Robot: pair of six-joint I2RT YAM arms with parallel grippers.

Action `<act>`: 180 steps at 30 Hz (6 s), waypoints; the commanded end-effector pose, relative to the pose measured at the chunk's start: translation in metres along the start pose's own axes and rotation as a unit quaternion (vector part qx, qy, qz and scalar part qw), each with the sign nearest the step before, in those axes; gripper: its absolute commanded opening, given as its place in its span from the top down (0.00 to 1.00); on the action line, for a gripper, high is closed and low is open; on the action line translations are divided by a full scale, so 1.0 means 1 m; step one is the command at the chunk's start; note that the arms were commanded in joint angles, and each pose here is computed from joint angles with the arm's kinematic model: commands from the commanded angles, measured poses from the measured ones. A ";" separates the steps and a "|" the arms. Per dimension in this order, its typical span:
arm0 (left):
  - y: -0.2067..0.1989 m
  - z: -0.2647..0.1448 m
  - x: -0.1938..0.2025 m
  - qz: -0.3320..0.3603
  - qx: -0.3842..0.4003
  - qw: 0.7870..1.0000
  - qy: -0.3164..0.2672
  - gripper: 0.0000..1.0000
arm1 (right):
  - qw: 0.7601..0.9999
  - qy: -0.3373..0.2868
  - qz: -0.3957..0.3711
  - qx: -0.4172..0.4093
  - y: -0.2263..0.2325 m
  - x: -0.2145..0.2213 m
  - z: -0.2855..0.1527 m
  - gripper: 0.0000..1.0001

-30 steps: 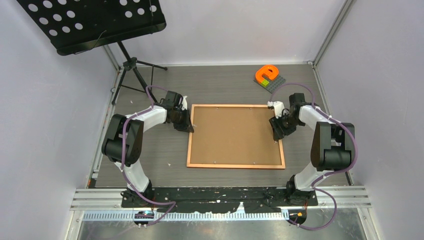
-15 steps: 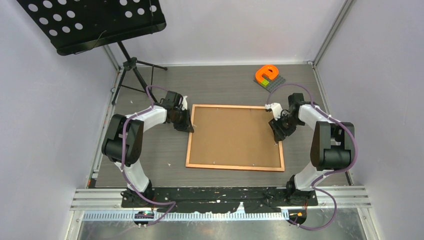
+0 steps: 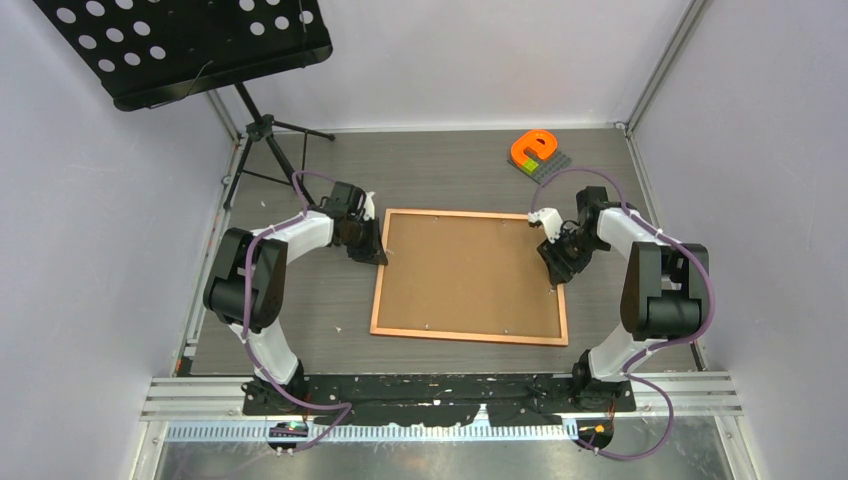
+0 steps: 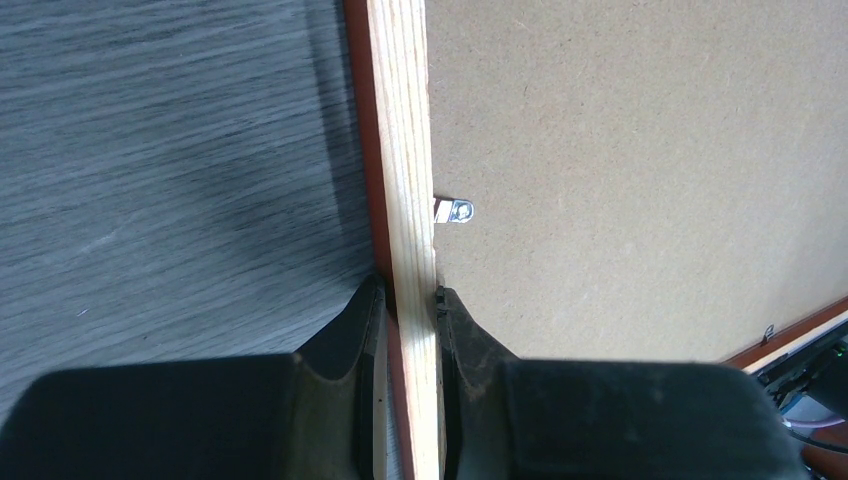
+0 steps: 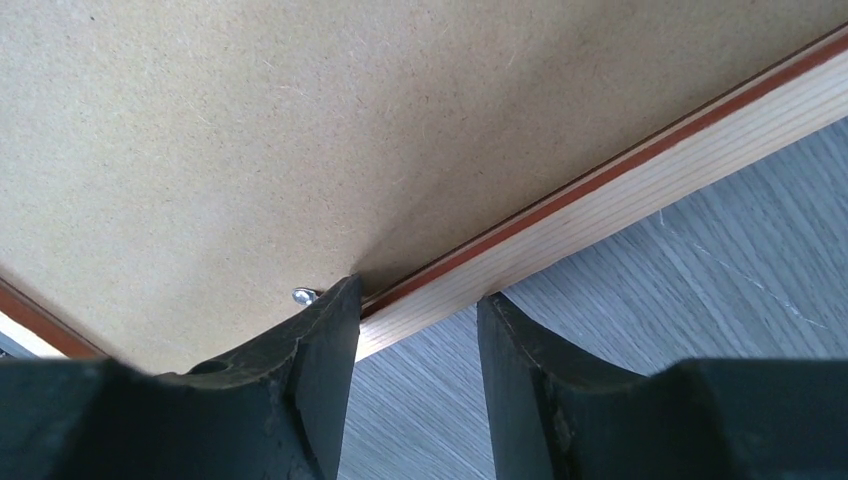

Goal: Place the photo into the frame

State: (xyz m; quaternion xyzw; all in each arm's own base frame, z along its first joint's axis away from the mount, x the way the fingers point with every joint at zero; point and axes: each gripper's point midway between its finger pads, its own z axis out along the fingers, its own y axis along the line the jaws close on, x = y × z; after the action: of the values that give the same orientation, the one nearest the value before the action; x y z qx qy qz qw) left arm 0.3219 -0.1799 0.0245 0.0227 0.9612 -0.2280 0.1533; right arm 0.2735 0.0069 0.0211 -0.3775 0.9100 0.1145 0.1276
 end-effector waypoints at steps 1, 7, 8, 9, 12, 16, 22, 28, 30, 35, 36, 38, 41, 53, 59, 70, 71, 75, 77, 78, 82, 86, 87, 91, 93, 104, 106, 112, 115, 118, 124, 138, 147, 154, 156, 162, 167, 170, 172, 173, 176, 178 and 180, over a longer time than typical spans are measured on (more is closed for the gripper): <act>0.015 0.002 0.010 0.000 -0.024 0.999 0.021 0.98 | 1.000 0.007 -0.019 -0.013 0.001 0.001 -0.008 0.48; 0.016 0.001 0.009 0.000 -0.024 1.000 0.019 0.94 | 0.997 -0.019 0.076 -0.007 -0.006 -0.015 -0.009 0.45; 0.016 0.001 0.009 0.000 -0.024 1.000 0.020 0.94 | 0.996 -0.021 0.086 -0.008 -0.007 -0.016 -0.008 0.44; 0.016 0.001 0.009 0.000 -0.025 1.000 0.019 0.94 | 0.994 -0.022 0.104 -0.008 -0.008 -0.018 -0.007 0.44; 0.015 0.001 0.008 0.000 -0.024 1.000 0.019 0.93 | 0.991 -0.019 0.133 -0.004 -0.013 -0.018 -0.005 0.44; 0.015 0.000 0.008 0.000 -0.023 1.000 0.018 0.93 | 0.988 -0.011 0.154 -0.005 -0.017 -0.016 0.001 0.47; 0.015 -0.001 0.007 0.002 -0.024 1.000 0.016 0.91 | 0.986 -0.013 0.168 -0.015 -0.019 -0.017 0.006 0.59; 0.016 -0.003 0.005 0.005 -0.028 1.000 0.011 0.90 | 0.984 -0.028 0.174 -0.024 -0.026 -0.030 0.005 0.75; 0.015 -0.004 0.003 0.007 -0.029 1.000 0.008 0.89 | 0.984 -0.035 0.175 -0.025 -0.030 -0.037 0.005 0.77; 0.017 -0.007 -0.002 0.013 -0.039 0.999 -0.001 0.87 | 0.982 -0.052 0.179 -0.024 -0.046 -0.056 0.004 0.80; 0.018 -0.008 -0.003 0.015 -0.041 0.999 -0.003 0.87 | 0.982 -0.057 0.180 -0.023 -0.052 -0.062 0.003 0.81; 0.019 -0.010 -0.005 0.018 -0.046 0.999 -0.009 0.85 | 0.981 -0.064 0.180 -0.021 -0.059 -0.071 0.002 0.81; 0.021 -0.014 -0.009 0.024 -0.057 0.998 -0.016 0.75 | 0.981 -0.071 0.179 -0.013 -0.071 -0.081 0.000 0.81; 0.006 -0.051 -0.035 0.067 -0.056 0.993 -0.075 0.28 | 0.981 -0.085 0.175 0.007 -0.076 -0.084 -0.005 0.44; -0.020 -0.068 -0.039 0.133 -0.036 0.986 -0.096 0.16 | 0.979 -0.111 0.170 0.019 -0.073 -0.093 -0.027 0.35; -0.092 -0.053 0.003 0.352 -0.017 0.934 -0.064 0.15 | 0.978 -0.146 0.139 0.046 -0.042 -0.080 -0.055 0.31; -0.099 -0.051 0.009 0.373 -0.011 0.926 -0.058 0.16 | 0.979 -0.149 0.134 0.044 -0.038 -0.079 -0.055 0.31; -0.123 -0.041 0.037 0.450 0.007 0.892 -0.032 0.19 | 0.979 -0.167 0.100 0.052 -0.020 -0.069 -0.061 0.31; -0.136 -0.034 0.055 0.488 0.017 0.873 -0.016 0.21 | 0.978 -0.177 0.086 0.065 -0.013 -0.065 -0.067 0.30; -0.141 -0.032 0.061 0.505 0.019 0.863 -0.010 0.21 | 0.979 -0.173 0.086 0.067 -0.011 -0.059 -0.064 0.30; -0.157 -0.021 0.091 0.557 0.025 0.830 0.014 0.24 | 0.978 -0.174 0.086 0.076 -0.003 -0.049 -0.062 0.30; -0.172 -0.012 0.114 0.588 0.031 0.807 0.035 0.28 | 0.977 -0.177 0.093 0.076 0.003 -0.043 -0.058 0.30; -0.176 -0.010 0.118 0.594 0.030 0.803 0.038 0.30 | 0.977 -0.177 0.096 0.074 0.004 -0.042 -0.058 0.30; -0.184 -0.001 0.126 0.615 0.008 0.787 0.044 0.38 | 0.974 -0.184 0.111 0.068 0.002 -0.038 -0.059 0.31; -0.186 0.003 0.129 0.625 -0.002 0.779 0.045 0.41 | 0.973 -0.186 0.120 0.065 0.000 -0.036 -0.060 0.31; -0.194 0.018 0.134 0.643 -0.043 0.763 0.055 0.51 | 0.969 -0.195 0.148 0.045 -0.004 -0.029 -0.060 0.32; -0.194 0.020 0.136 0.643 -0.046 0.763 0.059 0.51 | 0.968 -0.196 0.149 0.045 -0.005 -0.028 -0.060 0.32; -0.193 0.027 0.144 0.643 -0.057 0.760 0.075 0.53 | 0.968 -0.196 0.154 0.043 -0.006 -0.027 -0.062 0.32; -0.193 0.030 0.148 0.642 -0.061 0.760 0.083 0.53 | 0.968 -0.194 0.157 0.042 -0.006 -0.026 -0.061 0.32; -0.194 0.031 0.151 0.643 -0.062 0.758 0.088 0.54 | 0.967 -0.191 0.161 0.041 -0.007 -0.024 -0.060 0.33; -0.192 0.035 0.159 0.643 -0.060 0.757 0.098 0.59 | 0.968 -0.184 0.168 0.040 -0.009 -0.021 -0.057 0.33; -0.185 0.030 0.168 0.633 -0.050 0.764 0.110 0.69 | 0.966 -0.189 0.171 0.044 -0.011 -0.019 -0.062 0.33; -0.180 0.031 0.171 0.632 -0.050 0.764 0.115 0.79 | 0.969 -0.197 0.141 0.042 -0.002 -0.019 -0.068 0.32; -0.178 0.034 0.170 0.632 -0.058 0.764 0.117 1.00 | 0.977 -0.193 0.087 0.032 0.015 -0.009 -0.065 0.28; -0.179 0.034 0.169 0.631 -0.058 0.765 0.117 1.00 | 0.980 -0.186 0.062 0.029 0.022 -0.004 -0.064 0.27; -0.185 0.030 0.166 0.611 -0.024 0.780 0.132 1.00 | 0.983 -0.175 -0.023 0.040 0.040 0.014 -0.060 0.18; -0.193 0.021 0.166 0.598 0.026 0.787 0.148 1.00 | 0.981 -0.171 -0.081 0.042 0.056 0.025 -0.058 0.09; -0.197 0.017 0.165 0.605 0.039 0.781 0.149 1.00 | 0.977 -0.177 -0.109 0.050 0.062 0.025 -0.060 0.06; -0.202 0.016 0.162 0.609 0.041 0.778 0.148 1.00 | 0.975 -0.178 -0.122 0.053 0.067 0.024 -0.058 0.06; -0.202 0.016 0.162 0.609 0.042 0.777 0.152 1.00 | 0.975 -0.174 -0.131 0.052 0.071 0.025 -0.055 0.06; -0.207 0.017 0.161 0.607 0.047 0.778 0.157 1.00 | 0.972 -0.167 -0.149 0.070 0.075 0.026 -0.052 0.06; -0.209 0.018 0.161 0.604 0.051 0.780 0.157 1.00 | 0.969 -0.160 -0.167 0.084 0.078 0.026 -0.049 0.06; -0.209 0.018 0.159 0.600 0.054 0.783 0.158 1.00 | 0.964 -0.157 -0.193 0.095 0.083 0.022 -0.044 0.06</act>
State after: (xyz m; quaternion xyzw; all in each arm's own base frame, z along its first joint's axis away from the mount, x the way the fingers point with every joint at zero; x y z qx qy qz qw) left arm 0.1578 -0.3668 0.0389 0.6393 0.7550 -0.0933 0.1117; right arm 0.1872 0.0331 0.0638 -0.4816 0.8133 0.1007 0.3107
